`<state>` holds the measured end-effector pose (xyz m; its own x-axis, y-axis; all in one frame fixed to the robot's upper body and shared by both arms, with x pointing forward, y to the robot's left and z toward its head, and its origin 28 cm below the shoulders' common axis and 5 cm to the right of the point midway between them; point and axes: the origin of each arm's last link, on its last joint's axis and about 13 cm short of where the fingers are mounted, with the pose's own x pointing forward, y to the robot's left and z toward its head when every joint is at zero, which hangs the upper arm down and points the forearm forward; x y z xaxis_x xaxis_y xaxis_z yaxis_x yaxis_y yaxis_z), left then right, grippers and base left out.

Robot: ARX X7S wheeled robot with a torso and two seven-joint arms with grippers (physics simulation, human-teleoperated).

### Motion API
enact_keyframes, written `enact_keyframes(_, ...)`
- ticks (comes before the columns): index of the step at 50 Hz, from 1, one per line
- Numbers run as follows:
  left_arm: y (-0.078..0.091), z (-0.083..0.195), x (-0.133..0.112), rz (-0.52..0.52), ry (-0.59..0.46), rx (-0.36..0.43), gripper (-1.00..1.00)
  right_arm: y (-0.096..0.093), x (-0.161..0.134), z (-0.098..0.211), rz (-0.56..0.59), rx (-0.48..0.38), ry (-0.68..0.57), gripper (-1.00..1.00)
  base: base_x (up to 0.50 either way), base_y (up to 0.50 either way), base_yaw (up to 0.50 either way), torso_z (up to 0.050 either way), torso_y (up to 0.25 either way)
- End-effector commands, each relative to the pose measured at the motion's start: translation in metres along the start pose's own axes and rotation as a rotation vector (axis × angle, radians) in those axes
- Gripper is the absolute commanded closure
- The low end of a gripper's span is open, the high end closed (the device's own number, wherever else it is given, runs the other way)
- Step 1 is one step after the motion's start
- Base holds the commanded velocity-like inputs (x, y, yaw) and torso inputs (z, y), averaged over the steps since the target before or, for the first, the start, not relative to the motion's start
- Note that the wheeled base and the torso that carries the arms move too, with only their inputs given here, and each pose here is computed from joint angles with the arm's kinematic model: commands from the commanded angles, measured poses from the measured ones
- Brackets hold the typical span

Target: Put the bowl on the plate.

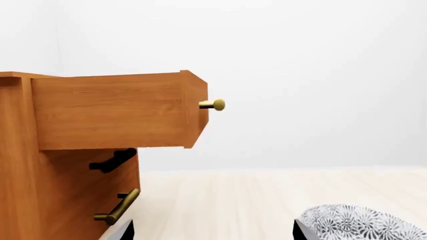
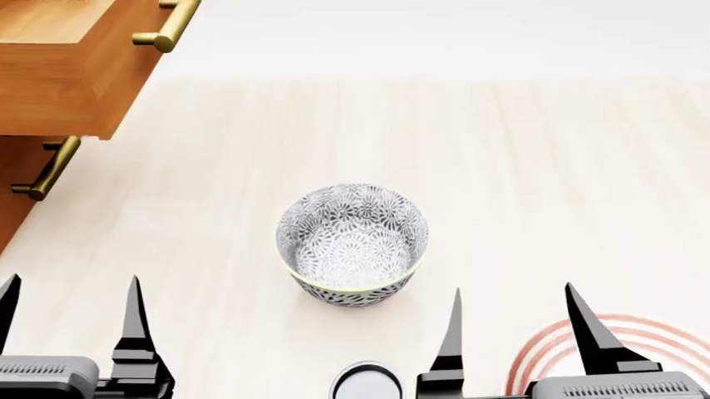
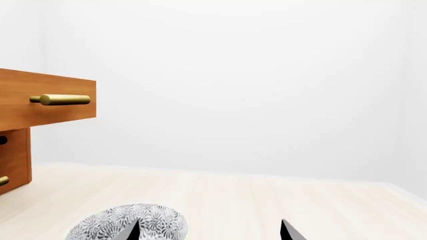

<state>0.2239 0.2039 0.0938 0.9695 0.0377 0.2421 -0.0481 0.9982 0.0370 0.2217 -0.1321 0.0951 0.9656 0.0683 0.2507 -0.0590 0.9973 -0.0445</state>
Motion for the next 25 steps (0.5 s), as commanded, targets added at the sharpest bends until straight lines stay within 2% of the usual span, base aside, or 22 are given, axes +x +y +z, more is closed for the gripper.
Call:
enact_keyframes(1,0.0017,0.0009,0.0003,-0.017,0.011,-0.022,-1.0,-0.0003,0.0015,-0.0012,0.003,0.0,0.006,-1.0,0.16,0.0,0.0,0.0,0.0)
enact_keyframes(25,0.0018,0.0,0.0007,-0.015,0.011,-0.026,-1.0,0.0022,0.003,-0.0027,0.01,-0.003,0.034,-1.0,0.15,0.0,0.0,0.0,0.0)
